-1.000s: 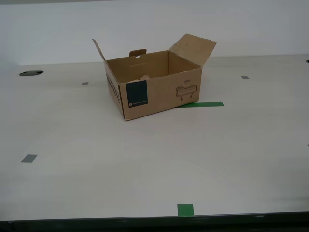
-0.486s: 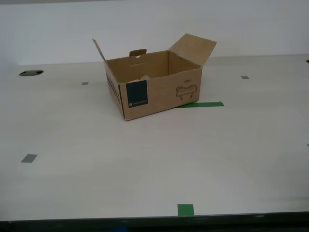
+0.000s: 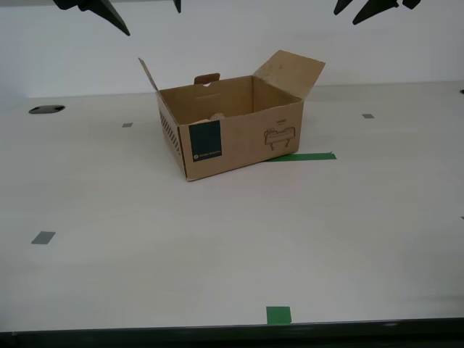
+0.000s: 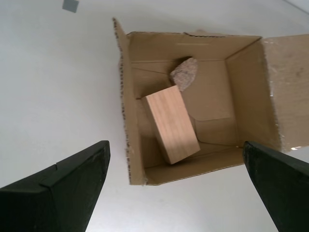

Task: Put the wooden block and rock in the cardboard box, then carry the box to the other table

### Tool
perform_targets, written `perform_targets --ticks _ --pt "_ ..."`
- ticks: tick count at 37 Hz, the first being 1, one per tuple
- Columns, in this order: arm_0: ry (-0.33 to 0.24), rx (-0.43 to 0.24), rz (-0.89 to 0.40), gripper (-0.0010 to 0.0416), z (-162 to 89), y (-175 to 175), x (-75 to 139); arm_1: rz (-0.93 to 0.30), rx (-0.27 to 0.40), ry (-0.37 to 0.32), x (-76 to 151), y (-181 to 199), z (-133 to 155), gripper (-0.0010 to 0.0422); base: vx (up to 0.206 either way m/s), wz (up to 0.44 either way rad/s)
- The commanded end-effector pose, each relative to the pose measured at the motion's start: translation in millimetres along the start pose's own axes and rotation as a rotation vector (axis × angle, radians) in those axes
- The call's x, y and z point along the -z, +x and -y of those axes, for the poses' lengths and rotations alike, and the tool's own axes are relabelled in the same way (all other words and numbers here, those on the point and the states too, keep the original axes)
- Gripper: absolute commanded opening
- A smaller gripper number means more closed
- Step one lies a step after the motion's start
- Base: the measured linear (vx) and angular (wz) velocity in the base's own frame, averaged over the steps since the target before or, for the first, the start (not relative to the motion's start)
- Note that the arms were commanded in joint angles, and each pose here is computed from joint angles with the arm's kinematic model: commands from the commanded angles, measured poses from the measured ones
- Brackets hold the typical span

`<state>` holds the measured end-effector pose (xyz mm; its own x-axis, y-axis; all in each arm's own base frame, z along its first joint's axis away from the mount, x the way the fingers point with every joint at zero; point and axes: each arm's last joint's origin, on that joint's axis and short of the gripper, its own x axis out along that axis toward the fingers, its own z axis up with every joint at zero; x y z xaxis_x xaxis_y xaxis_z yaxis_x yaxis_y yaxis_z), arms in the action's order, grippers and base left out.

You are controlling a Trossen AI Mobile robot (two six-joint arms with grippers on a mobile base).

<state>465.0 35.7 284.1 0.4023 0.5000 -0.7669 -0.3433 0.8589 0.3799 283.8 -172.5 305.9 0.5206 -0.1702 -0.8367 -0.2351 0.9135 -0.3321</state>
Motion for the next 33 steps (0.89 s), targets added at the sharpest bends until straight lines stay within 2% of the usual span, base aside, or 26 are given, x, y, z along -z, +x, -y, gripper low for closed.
perform_targets --ticks 1,8,16,21,24,33 --pt "-0.042 -0.011 0.034 0.0259 -4.4 5.3 -2.9 0.016 -0.023 -0.005 1.0 1.9 -1.6 0.0375 0.0 0.0" --pt "-0.062 -0.013 0.058 0.0318 -6.0 11.0 -4.1 0.056 -0.084 -0.045 5.4 16.3 -10.3 0.0375 0.0 0.0" --pt "-0.059 -0.018 0.043 0.0359 -6.0 17.1 -0.5 -0.014 -0.055 -0.043 14.8 37.1 -14.7 0.0375 0.0 0.0" --pt "-0.059 -0.023 0.046 0.0368 -7.9 18.0 -1.0 -0.044 -0.074 -0.039 17.0 50.0 -14.8 0.0375 0.0 0.0" --pt "-0.047 -0.062 0.036 0.0369 -9.4 18.2 0.2 -0.053 -0.084 -0.038 18.0 56.7 -14.7 0.0375 0.0 0.0" --pt "-0.043 -0.087 0.017 0.0349 -13.5 20.2 2.0 -0.054 -0.103 -0.06 17.6 74.5 -14.7 0.0375 0.0 0.0"
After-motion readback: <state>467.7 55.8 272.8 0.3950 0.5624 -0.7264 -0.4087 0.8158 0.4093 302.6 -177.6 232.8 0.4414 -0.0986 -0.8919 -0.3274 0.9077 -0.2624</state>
